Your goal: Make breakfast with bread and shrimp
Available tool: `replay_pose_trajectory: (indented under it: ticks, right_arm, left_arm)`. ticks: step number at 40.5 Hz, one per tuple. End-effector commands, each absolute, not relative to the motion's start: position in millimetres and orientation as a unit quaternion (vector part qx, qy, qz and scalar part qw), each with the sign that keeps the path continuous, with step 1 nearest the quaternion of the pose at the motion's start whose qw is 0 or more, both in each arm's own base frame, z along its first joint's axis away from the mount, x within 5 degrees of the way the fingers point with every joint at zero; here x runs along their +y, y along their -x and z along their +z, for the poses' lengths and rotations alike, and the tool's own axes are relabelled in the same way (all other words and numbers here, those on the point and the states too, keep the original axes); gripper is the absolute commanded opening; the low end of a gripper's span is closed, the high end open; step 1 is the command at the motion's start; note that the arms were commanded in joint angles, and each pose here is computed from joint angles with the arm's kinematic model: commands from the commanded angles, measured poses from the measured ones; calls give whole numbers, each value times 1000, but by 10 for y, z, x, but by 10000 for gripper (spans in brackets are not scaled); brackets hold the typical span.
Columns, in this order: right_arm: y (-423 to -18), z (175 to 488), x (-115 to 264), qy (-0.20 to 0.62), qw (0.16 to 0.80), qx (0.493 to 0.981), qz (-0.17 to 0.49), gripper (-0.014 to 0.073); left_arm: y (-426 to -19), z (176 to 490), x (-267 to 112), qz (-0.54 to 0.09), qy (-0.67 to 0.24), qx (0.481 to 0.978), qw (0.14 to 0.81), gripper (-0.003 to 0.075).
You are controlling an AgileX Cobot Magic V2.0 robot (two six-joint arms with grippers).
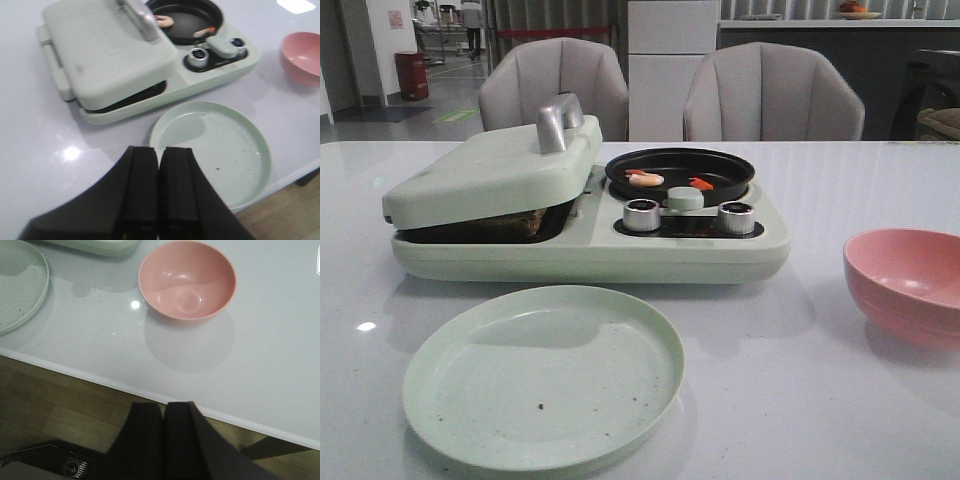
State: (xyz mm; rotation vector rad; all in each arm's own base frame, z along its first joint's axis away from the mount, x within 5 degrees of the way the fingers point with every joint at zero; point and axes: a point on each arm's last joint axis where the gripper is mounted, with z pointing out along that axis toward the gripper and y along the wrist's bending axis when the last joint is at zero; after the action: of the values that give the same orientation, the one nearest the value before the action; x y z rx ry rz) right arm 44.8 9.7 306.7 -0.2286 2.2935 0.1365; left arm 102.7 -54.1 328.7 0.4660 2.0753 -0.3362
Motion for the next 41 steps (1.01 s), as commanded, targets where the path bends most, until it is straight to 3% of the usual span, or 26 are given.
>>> replay_pose_trajectory:
  ticks: [1, 23, 29, 41]
  right_arm:
    - [-492, 3187, 102, 89, 445, 889, 56, 34]
    - [-492, 3187, 102, 89, 445, 889, 56, 34]
    - [-491, 3186, 102, 89, 444, 890, 57, 34]
    - [-491, 3186, 102, 89, 444, 890, 57, 34]
  left_arm:
    - [-1072, 3420, -481, -125, -158, 835, 512, 102]
    - [-1054, 3424, -458, -123, -152, 834, 516, 102]
    - [-864, 3469, -270, -97, -110, 805, 575, 101]
    - [-460, 3114, -45, -42, -25, 752, 657, 101]
